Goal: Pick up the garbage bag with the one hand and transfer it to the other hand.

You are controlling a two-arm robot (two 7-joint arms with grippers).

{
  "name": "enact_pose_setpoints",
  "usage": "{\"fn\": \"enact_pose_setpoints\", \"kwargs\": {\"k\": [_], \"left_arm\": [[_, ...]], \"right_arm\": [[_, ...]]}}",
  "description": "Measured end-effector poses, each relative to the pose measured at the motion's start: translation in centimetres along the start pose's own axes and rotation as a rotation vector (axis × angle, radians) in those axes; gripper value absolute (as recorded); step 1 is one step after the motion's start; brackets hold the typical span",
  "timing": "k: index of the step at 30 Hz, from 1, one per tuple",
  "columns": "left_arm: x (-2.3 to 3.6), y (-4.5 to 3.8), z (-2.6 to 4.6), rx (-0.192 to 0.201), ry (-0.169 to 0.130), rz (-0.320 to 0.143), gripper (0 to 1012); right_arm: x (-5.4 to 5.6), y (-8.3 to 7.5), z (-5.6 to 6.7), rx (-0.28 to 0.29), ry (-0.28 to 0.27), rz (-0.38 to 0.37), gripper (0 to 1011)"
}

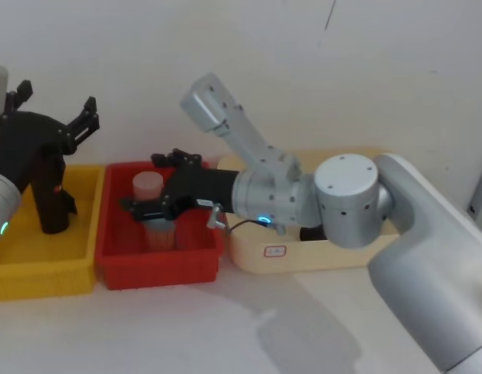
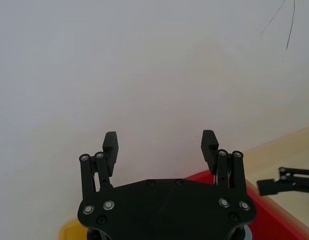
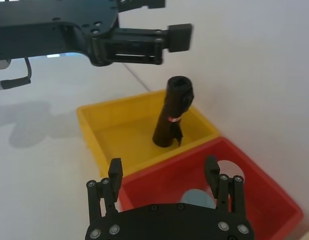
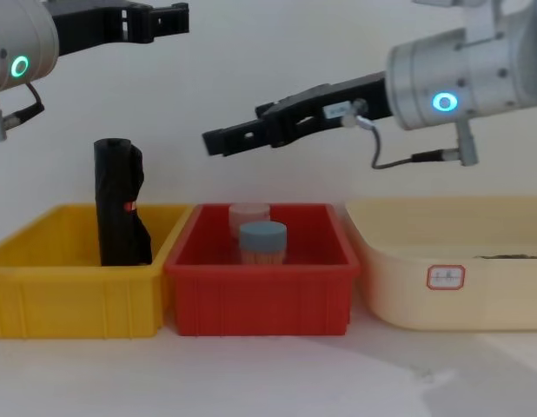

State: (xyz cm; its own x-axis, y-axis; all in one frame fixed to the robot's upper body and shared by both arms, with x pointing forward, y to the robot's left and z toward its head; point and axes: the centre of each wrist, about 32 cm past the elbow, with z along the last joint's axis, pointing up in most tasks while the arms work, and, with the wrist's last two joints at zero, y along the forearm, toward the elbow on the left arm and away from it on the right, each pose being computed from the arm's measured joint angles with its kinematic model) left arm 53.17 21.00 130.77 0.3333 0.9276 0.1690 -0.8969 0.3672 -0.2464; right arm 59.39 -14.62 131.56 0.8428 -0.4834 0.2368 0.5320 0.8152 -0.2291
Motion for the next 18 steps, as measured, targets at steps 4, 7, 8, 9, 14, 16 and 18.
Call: {"fn": "enact_pose_setpoints", "kwargs": {"k": [4,7,8,9,14,16,18], "left_arm": [[0.0,0.0,0.0,0.0,0.0,0.0,1001],[0.0,0.0,0.0,0.0,0.0,0.0,1001],[0.0,0.0,0.0,0.0,0.0,0.0,1001],[0.0,0.0,0.0,0.0,0.0,0.0,1001],[0.0,0.0,0.0,0.0,0.0,0.0,1002],[0.0,0.0,0.0,0.0,0.0,0.0,1001],[0.0,0.0,0.0,0.0,0.0,0.0,1002]], "right_arm": [[-0.2,0.9,0.4,-0.024,-0.003,0.008,1001],[-0.3,1.5,0.5,-0.04,-0.006,0.005,1001],[-0.3,1.7,0.6,-0.048,-0.008,0.003,1001],[-0.3,1.8,0.6,-0.054,-0.008,0.001,1001],[-0.2,2.5,0.4,-0.082,-0.015,-0.008,1001],[-0.2,2.5,0.4,-0.085,-0.016,-0.009,1001],[-0.2,2.8,0.3,-0.096,-0.017,-0.014,1002]]}}
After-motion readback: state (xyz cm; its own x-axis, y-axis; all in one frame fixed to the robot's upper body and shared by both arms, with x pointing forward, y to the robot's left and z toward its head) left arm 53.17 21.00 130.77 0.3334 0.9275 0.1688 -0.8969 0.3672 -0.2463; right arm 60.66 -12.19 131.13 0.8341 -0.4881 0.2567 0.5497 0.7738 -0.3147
